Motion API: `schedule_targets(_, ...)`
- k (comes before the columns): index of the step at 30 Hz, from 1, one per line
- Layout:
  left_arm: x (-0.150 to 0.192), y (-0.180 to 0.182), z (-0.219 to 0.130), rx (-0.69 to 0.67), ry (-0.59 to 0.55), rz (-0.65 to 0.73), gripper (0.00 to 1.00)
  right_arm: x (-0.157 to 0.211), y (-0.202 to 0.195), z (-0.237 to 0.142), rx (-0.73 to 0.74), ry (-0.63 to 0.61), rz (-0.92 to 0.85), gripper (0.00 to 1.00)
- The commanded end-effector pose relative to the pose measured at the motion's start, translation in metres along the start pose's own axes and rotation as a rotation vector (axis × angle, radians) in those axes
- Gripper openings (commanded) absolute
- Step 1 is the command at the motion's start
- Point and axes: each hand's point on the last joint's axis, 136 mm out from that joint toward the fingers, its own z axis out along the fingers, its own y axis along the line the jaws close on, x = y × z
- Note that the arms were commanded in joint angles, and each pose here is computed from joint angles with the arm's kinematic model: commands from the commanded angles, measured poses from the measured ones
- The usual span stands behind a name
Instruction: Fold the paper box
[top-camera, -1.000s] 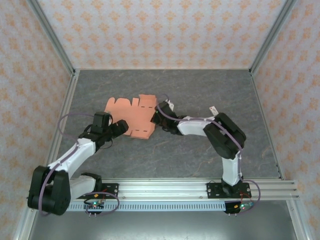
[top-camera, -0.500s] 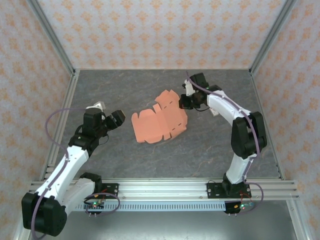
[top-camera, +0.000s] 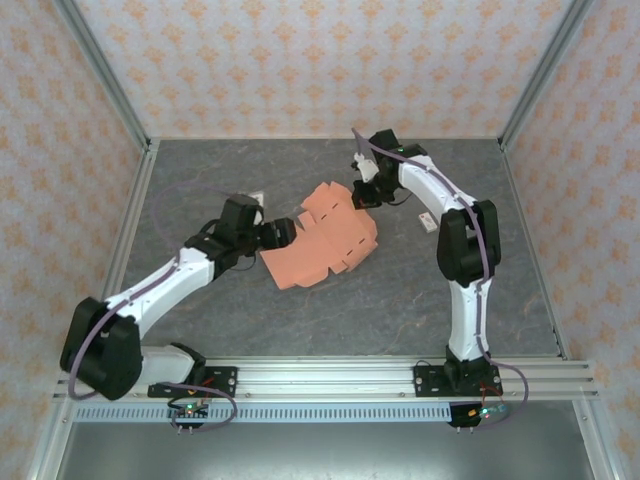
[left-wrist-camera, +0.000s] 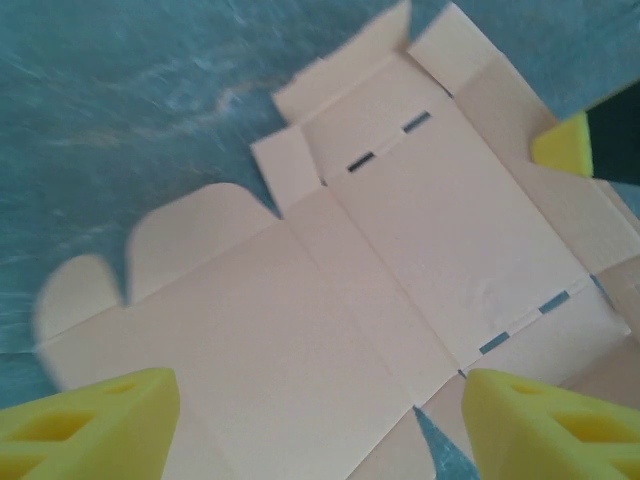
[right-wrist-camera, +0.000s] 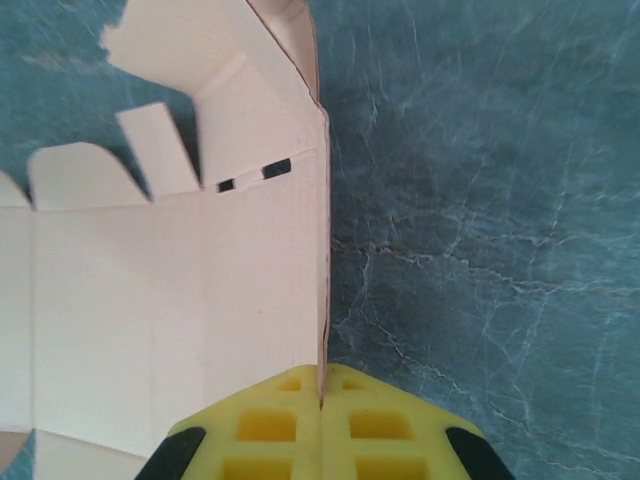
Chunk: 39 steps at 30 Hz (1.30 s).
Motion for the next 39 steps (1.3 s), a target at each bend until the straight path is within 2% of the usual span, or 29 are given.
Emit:
schedule_targets(1, -0.003, -0.026, 0.015, 0.07, 0.014, 0.063, 0.73, -0.001, 0.006, 0.004, -0.023, 0.037, -0.036, 0.0)
schedule_targets(5, -0.003, -0.047, 0.043, 0.139, 0.058, 0.066, 0.64, -0.002, 0.005, 0.009, -0.036, 0.047, -0.055, 0.0)
schedule_targets(9, -0.013, -0.055, 0.052, 0.158, 0.052, 0.076, 0.6, -0.013, 0.02, -0.019, -0.055, -0.044, -0.117, 0.0)
schedule_targets(12, -0.03, -0.052, 0.038, 0.111, -0.025, 0.151, 0.61, -0.018, 0.034, -0.05, -0.056, -0.12, -0.228, 0.0)
schedule_targets(15, -0.049, -0.048, 0.026, 0.059, -0.076, 0.241, 0.63, -0.017, 0.044, -0.069, -0.06, -0.137, -0.331, 0.0)
schedule_targets(20, -0.069, -0.034, 0.013, -0.028, -0.095, 0.386, 0.67, -0.009, 0.055, -0.084, -0.082, -0.138, -0.443, 0.0)
schedule_targets(23, -0.084, -0.024, 0.009, -0.01, -0.12, 0.463, 0.72, -0.005, 0.056, -0.086, -0.079, -0.141, -0.481, 0.0)
schedule_targets(26, -0.095, -0.012, 0.017, 0.003, -0.089, 0.521, 0.75, -0.001, 0.057, -0.087, -0.085, -0.136, -0.517, 0.0)
schedule_targets(30, -0.08, -0.033, 0.031, 0.188, 0.004, 0.639, 0.76, 0.0, 0.058, -0.087, -0.084, -0.136, -0.558, 0.0)
schedule_targets(34, -0.072, -0.035, 0.047, 0.242, 0.057, 0.723, 0.76, 0.002, 0.062, -0.088, -0.106, -0.136, -0.598, 0.0)
schedule_targets(39, -0.07, -0.04, 0.068, 0.31, 0.129, 0.763, 0.76, 0.003, 0.067, -0.09, -0.133, -0.147, -0.632, 0.0)
